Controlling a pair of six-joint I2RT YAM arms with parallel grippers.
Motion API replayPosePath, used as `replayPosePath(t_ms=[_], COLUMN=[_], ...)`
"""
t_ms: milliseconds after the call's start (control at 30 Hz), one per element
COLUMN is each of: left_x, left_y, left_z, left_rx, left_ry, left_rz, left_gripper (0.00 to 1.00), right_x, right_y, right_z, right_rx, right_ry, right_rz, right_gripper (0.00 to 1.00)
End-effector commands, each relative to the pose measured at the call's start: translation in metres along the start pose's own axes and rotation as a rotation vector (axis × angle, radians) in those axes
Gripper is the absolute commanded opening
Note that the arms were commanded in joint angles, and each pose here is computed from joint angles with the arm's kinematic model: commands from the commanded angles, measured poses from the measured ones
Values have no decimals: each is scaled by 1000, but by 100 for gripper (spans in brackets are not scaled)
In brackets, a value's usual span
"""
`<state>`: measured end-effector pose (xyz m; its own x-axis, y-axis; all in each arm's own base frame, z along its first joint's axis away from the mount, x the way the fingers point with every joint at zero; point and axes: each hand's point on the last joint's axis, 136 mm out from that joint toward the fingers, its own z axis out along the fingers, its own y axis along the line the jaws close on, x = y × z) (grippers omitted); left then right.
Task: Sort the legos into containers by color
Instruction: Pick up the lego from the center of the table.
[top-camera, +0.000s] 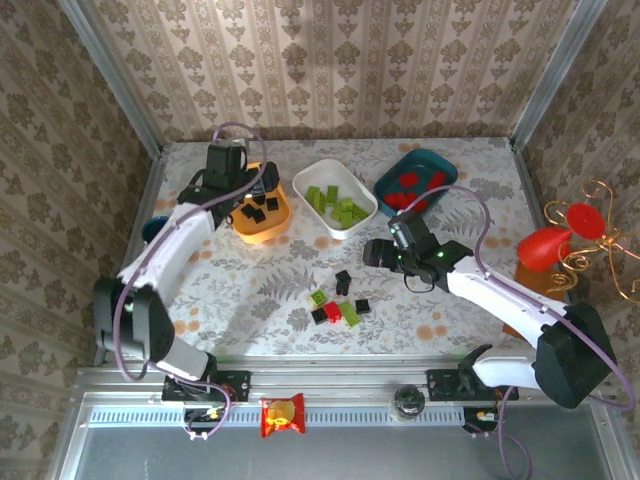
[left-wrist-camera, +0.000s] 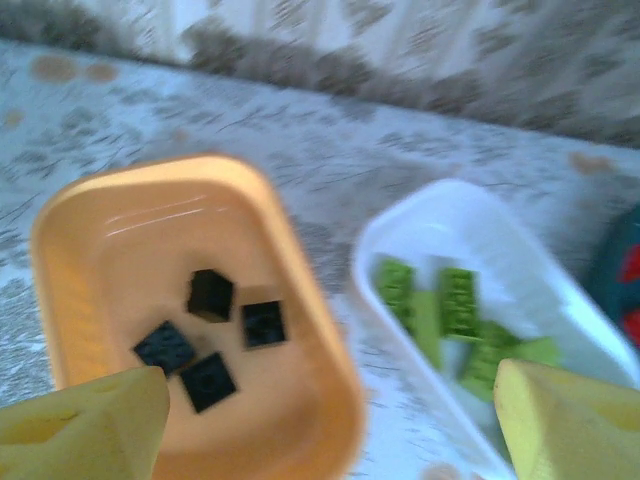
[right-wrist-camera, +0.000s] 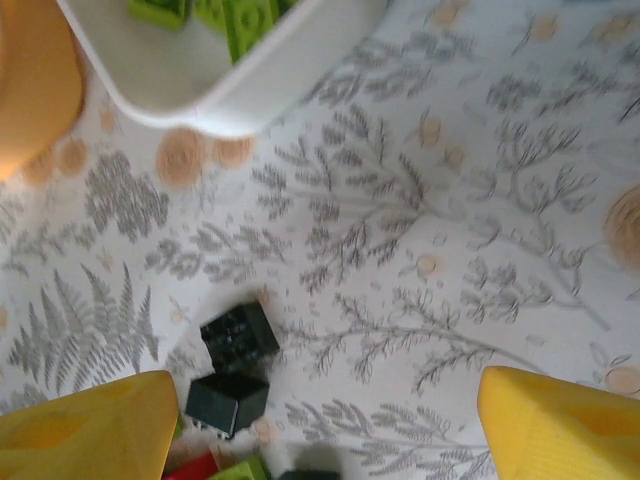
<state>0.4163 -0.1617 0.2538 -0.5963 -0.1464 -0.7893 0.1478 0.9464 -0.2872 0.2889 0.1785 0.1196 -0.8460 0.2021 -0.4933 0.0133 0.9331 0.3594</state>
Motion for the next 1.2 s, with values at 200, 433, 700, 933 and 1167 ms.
replayPosePath(t_ms=[200, 433, 700, 933, 1167], left_x=[104, 155, 198, 204, 201], left_y=[-41, -20, 9, 13, 10], left_z=[-46, -74, -87, -90, -89], left_rx=[118, 99, 83, 83, 87], left_ry=[130, 158, 160, 162, 159], left_rz=[119, 86, -12, -16, -8], left_gripper=[100, 100, 100, 100, 100], right_x=[50, 67, 77, 78, 80], right_y=[34, 62, 56, 61, 61], right_z=[39, 65, 80, 91, 93], right_rx=[-25, -28, 47, 47, 44], right_ry=[175, 210, 231, 244, 258], right_rz=[-146, -174, -161, -160, -166], right_gripper=[79, 78, 71, 59, 39])
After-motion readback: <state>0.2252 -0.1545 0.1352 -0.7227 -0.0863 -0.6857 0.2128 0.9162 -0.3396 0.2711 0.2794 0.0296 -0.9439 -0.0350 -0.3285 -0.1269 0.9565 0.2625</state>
